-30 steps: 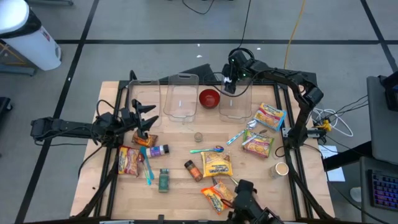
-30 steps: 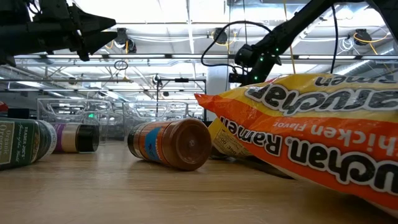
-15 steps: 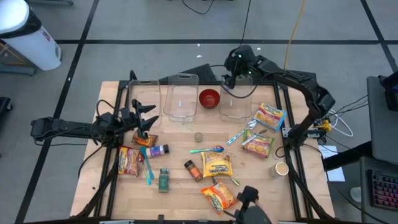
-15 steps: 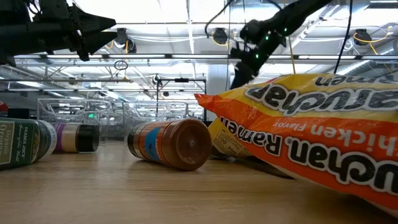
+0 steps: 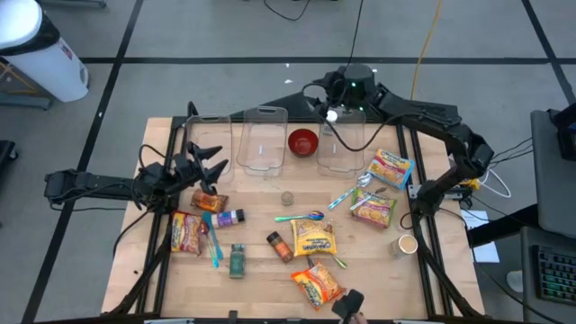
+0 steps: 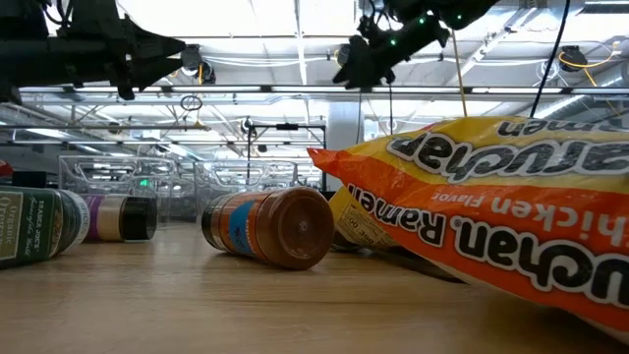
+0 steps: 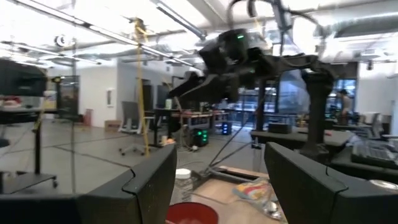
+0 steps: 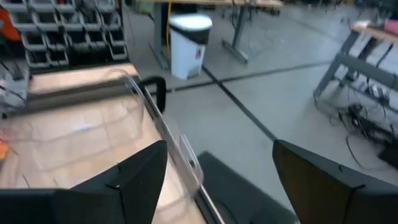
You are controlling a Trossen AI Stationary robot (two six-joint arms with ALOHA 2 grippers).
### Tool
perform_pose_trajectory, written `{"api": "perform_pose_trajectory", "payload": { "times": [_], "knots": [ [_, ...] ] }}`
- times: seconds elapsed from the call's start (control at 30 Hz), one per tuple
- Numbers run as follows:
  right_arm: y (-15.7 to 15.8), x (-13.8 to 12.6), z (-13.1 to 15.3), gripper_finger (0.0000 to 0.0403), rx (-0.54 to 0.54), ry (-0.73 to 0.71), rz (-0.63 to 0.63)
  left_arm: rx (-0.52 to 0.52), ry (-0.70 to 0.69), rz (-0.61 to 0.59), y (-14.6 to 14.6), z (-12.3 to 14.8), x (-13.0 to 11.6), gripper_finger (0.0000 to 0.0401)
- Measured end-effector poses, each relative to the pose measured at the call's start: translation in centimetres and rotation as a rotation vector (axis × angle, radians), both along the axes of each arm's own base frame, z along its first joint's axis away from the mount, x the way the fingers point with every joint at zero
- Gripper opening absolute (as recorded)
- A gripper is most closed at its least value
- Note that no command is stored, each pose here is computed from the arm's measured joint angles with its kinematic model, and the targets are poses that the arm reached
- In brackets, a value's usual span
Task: Pick & Place Food Item
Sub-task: Put the red noodle pack into the middle transparent bin
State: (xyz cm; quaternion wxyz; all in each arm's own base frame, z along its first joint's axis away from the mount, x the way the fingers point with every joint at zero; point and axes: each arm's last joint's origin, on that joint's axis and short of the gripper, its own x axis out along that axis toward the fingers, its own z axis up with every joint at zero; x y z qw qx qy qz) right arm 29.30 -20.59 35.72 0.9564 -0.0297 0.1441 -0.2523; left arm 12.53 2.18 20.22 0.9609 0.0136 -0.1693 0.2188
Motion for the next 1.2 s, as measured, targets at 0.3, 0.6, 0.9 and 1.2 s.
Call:
{"api": "perform_pose_trajectory", "payload": {
  "times": [0.3,0.6,0.9,1.2],
  "knots": [
    [2.2,1.6,0.5,0.0281,-0.006,-0.063,0.069,-0.134,-0.057,-0.079,-0.1,-0.1,0.1,0.0253],
    [7.2,4.0,-0.3,0.0279,0.076,-0.175,0.478,-0.171,0.058,-0.252,-0.5,-1.2,0.5,0.0253],
    [20.9,3.2,-9.0,0.0279,-0.178,-0.464,0.570,-0.238,0.125,-0.421,-1.7,-1.8,0.8,0.0253],
    [26.5,-0.3,-13.0,0.0279,-0.137,-0.357,0.527,-0.237,0.113,-0.433,-2.7,-1.7,0.8,0.0253]
  ]
}}
